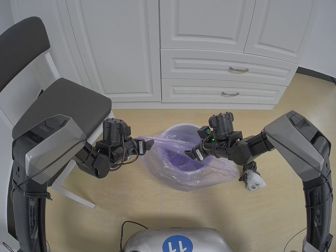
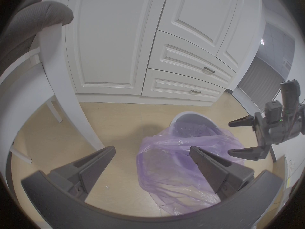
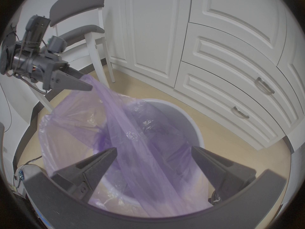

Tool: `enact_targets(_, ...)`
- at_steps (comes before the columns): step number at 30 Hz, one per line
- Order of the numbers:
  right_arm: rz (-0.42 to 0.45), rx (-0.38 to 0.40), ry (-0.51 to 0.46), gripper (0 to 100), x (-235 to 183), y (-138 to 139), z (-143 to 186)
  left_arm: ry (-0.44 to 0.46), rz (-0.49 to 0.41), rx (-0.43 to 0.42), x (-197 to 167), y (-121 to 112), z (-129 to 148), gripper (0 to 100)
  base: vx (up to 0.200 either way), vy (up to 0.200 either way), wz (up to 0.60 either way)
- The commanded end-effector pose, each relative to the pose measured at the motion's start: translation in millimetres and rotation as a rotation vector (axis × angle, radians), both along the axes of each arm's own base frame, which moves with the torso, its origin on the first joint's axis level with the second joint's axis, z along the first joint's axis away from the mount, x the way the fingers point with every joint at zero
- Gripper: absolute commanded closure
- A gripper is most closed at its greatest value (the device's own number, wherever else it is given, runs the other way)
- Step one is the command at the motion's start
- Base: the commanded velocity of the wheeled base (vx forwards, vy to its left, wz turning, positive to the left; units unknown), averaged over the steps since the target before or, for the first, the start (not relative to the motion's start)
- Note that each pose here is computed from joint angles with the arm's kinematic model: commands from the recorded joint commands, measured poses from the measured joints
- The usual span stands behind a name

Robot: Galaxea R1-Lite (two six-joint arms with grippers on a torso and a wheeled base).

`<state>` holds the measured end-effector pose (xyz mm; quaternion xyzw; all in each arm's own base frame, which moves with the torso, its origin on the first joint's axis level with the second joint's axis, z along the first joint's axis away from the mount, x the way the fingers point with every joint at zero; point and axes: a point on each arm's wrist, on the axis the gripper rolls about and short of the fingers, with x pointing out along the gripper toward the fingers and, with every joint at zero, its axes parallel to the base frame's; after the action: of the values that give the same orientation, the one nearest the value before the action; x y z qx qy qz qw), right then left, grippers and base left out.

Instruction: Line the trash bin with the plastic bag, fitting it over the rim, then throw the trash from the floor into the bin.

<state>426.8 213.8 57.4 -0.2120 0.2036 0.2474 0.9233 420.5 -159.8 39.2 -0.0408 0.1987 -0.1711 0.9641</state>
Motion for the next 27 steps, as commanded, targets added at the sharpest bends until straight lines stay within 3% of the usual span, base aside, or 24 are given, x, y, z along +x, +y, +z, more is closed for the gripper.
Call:
enact_targets(1, -0.006, -0.016, 0.038, 100, 16, 7, -27, -0.022, -0.003, -0.006, -2, 0, 11, 0, 0.000, 0.000, 0.00)
enact_targets(11, -0.060, 0.003, 0.010, 100, 33, 3, -31, -0.030, -0.003, -0.009, -2, 0, 14, 0, 0.000, 0.000, 0.00)
enact_targets(15, -0.104, 0.075, -0.053, 100, 44, 6, -11, -0.046, 0.002, -0.016, -1, 1, 19, 0, 0.000, 0.000, 0.00)
enact_targets(18, -0.192, 0.159, -0.183, 100, 68, 9, 15, -0.058, 0.007, -0.022, 0, 2, 25, 0, 0.000, 0.000, 0.00)
enact_targets(21, -0.250, 0.173, -0.188, 100, 76, 8, 2, -0.066, 0.013, -0.022, 0, 2, 26, 0, 0.000, 0.000, 0.00)
enact_targets(25, -0.261, 0.209, -0.240, 100, 77, 14, -1, -0.081, 0.013, -0.028, 1, 2, 25, 0, 0.000, 0.000, 0.00)
enact_targets(27, -0.288, 0.273, -0.369, 100, 80, 15, 4, -0.085, 0.013, -0.029, 1, 1, 25, 0, 0.000, 0.000, 0.00)
